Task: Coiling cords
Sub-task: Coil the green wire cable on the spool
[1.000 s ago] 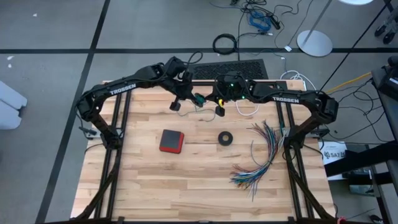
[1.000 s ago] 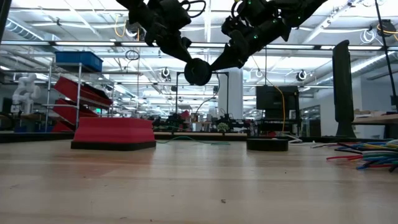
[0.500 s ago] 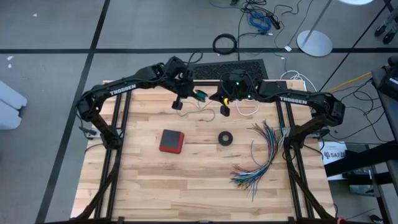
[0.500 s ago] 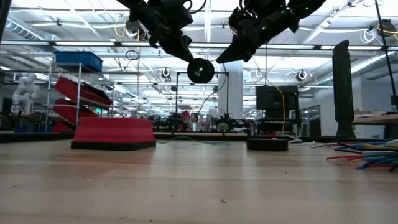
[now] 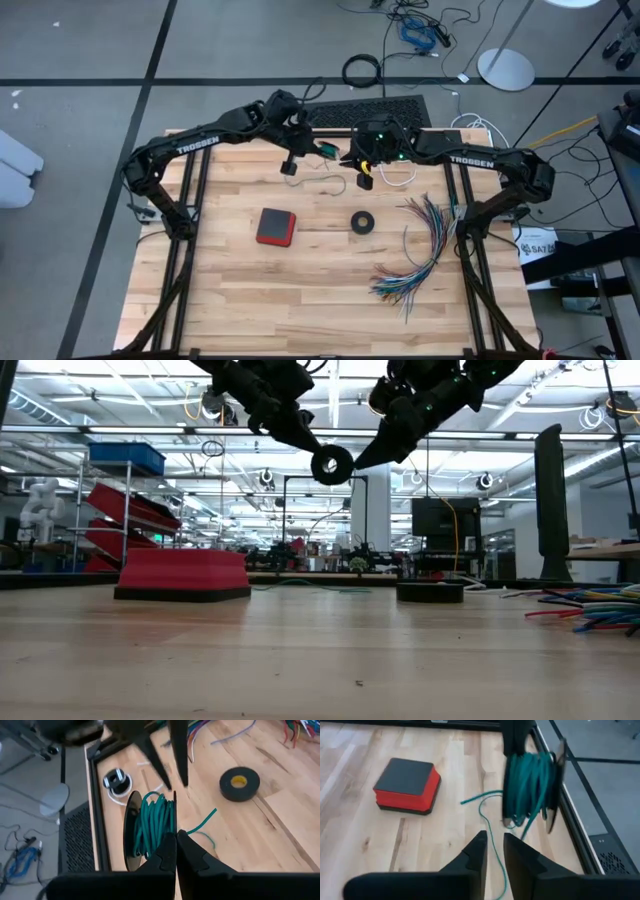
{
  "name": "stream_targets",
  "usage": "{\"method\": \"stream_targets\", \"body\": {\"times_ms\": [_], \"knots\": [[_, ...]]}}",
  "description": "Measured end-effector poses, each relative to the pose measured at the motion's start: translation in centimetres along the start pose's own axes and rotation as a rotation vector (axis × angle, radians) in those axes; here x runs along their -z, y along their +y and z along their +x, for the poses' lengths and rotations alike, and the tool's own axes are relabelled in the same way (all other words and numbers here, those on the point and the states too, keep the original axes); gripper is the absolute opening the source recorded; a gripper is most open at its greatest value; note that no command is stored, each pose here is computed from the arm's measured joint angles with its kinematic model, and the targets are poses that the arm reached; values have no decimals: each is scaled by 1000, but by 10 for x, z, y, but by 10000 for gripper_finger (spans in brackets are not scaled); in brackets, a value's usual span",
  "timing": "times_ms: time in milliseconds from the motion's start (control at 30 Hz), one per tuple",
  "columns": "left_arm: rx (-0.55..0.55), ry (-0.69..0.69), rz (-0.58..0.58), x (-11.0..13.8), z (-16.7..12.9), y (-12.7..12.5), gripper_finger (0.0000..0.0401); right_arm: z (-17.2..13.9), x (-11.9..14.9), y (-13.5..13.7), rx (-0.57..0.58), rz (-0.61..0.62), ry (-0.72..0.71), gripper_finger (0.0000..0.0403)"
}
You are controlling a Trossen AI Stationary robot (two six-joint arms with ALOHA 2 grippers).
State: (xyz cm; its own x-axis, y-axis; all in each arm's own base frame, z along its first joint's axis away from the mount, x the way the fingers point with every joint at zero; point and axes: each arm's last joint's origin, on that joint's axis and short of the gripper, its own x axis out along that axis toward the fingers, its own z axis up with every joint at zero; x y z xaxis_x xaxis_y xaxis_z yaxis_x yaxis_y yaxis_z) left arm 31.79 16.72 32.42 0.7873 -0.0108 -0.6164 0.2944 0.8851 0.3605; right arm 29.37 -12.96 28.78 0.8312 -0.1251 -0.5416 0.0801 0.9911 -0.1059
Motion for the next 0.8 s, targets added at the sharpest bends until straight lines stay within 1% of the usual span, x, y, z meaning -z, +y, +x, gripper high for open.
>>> {"method": "stream_targets", "body": {"times_ms": [67,133,200,400,533,700,800], "knots": [[-8,-15,12,-2,0,1,0,0,1,-1,20,3,18,55],[-17,-26,25,-3,0,2,0,0,3,-2,71,0,48,58],[-15,-27,37,-3,0,2,0,-2,5,-3,100,-5,76,58],[-15,-42,62,-5,-4,1,0,-18,6,-8,113,-6,93,59],[-23,-92,84,-11,-14,1,0,-35,2,-8,137,-32,50,60],[-1,-193,114,-21,-30,-2,0,-37,20,-11,151,-73,10,60],[30,-248,127,-24,-33,-3,0,-34,27,-13,110,-96,-92,60]]}}
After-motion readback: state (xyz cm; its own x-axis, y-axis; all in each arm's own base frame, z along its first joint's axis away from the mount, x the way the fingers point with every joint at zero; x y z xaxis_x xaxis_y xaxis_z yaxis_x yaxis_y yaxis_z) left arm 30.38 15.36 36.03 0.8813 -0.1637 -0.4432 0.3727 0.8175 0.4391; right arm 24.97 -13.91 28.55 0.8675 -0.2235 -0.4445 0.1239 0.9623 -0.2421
